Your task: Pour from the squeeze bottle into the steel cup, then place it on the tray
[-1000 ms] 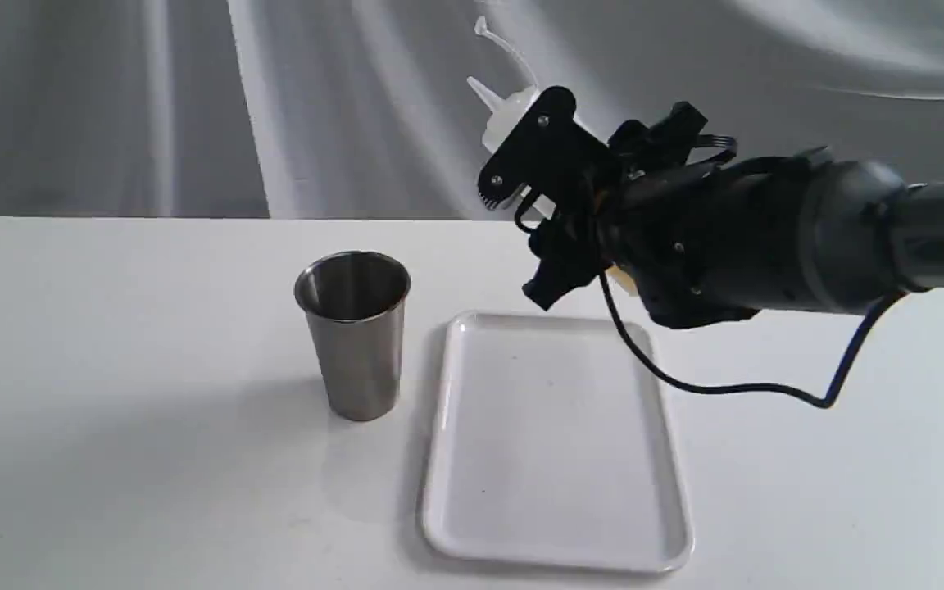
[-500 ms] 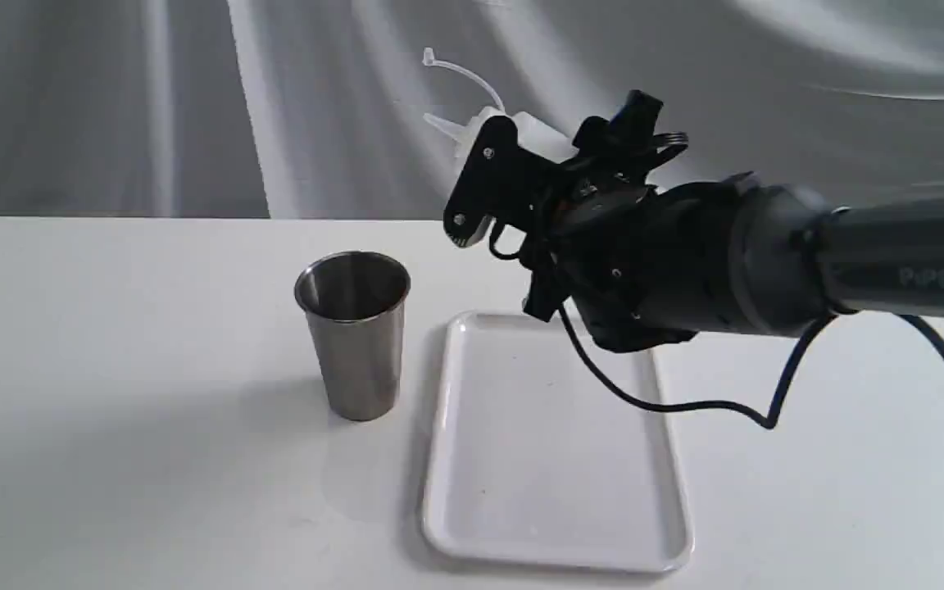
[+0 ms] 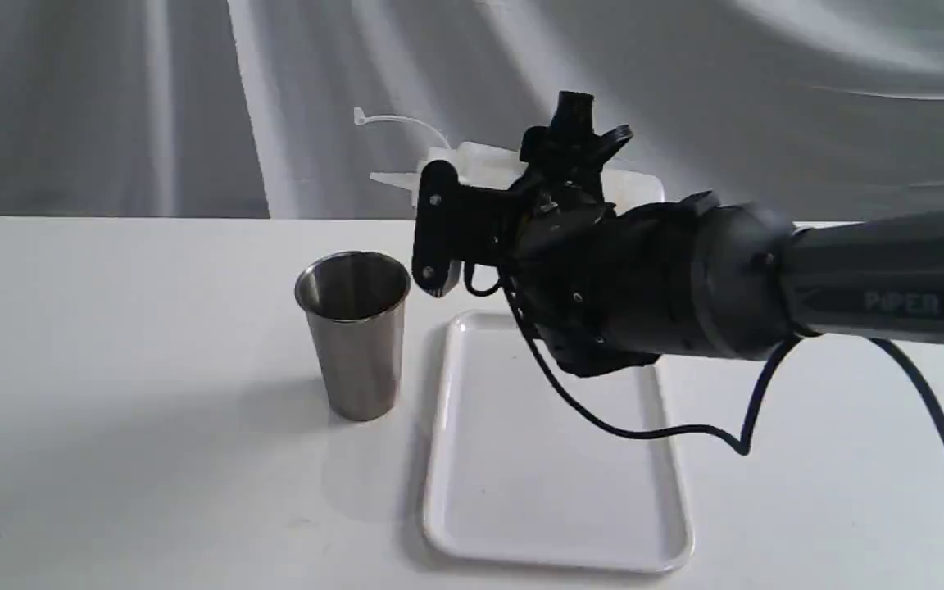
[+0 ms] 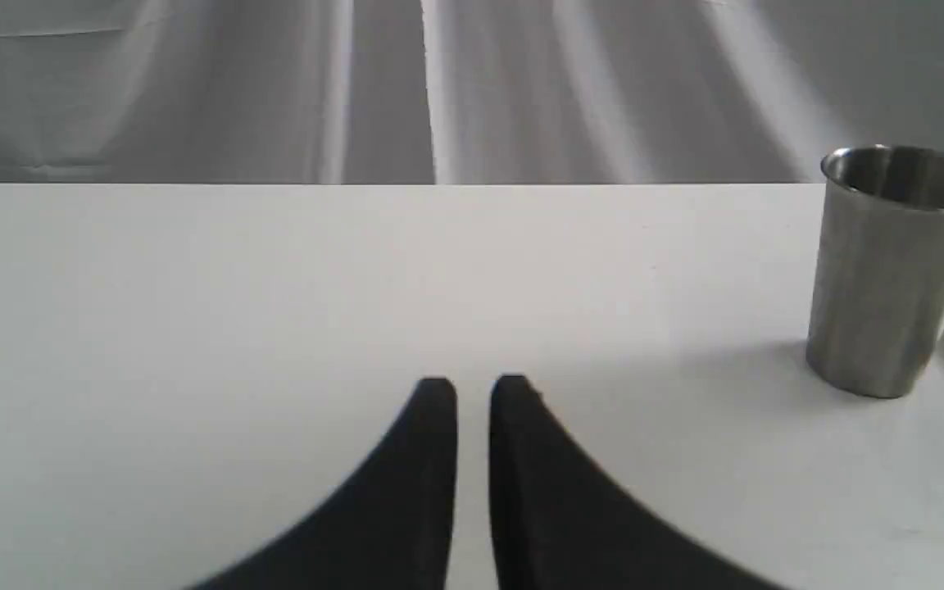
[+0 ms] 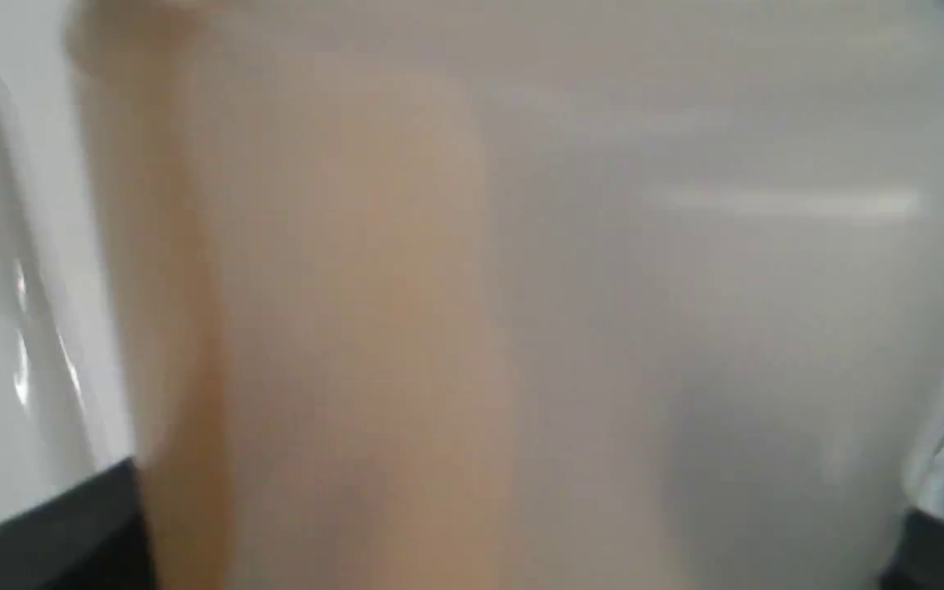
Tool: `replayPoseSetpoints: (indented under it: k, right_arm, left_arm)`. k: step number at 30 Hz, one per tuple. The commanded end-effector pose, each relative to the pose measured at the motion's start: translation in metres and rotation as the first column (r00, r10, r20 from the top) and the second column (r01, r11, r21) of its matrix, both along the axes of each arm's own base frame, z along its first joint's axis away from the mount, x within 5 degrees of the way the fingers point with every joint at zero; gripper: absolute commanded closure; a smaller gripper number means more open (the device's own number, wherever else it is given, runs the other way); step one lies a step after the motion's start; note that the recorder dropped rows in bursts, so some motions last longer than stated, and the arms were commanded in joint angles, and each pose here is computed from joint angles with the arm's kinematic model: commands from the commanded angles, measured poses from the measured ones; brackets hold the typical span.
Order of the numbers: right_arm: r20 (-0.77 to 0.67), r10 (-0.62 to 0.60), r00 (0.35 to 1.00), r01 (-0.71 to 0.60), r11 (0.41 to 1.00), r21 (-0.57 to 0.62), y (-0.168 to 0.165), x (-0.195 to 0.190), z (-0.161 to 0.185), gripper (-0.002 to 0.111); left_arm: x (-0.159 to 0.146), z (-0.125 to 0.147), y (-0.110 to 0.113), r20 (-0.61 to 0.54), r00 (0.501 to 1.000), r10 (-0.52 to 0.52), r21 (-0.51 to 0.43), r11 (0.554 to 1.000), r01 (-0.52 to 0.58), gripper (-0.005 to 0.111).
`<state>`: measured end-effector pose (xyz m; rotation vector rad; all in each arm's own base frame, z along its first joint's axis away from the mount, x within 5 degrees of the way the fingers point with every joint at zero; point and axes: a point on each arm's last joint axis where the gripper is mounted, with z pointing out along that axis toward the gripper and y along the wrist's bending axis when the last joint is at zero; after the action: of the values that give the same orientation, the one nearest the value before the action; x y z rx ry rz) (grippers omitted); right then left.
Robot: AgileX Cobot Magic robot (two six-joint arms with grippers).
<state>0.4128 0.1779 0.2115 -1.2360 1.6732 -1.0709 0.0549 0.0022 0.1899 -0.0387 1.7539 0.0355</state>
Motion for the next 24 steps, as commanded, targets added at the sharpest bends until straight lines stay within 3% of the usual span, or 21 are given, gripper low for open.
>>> replayPoseSetpoints:
  k: [1, 9, 24]
  right_arm:
    - [0.034, -0.009, 0.999, 0.011, 0.997, -0.071, -0.0023, 0.0000, 0.0098, 0.108]
    - [0.004, 0.035, 0.999, -0.033, 0.977, -0.212, -0.0014, -0.0007, 0.0102, 0.108]
    - [-0.019, 0.064, 0.998, -0.067, 0.948, -0.310, 0.0013, -0.0023, 0.0106, 0.108]
  left_arm:
    - [0.0001, -0.0007, -0.0001, 0.005, 1.000, -0.001, -0.004, 1.000, 0.001, 0.098]
    - [0.0001, -0.0007, -0.0001, 0.005, 1.000, -0.002, -0.001, 1.000, 0.002, 0.098]
    - [0.0001, -0.0007, -0.0001, 0.005, 1.000, -0.001, -0.004, 1.000, 0.001, 0.098]
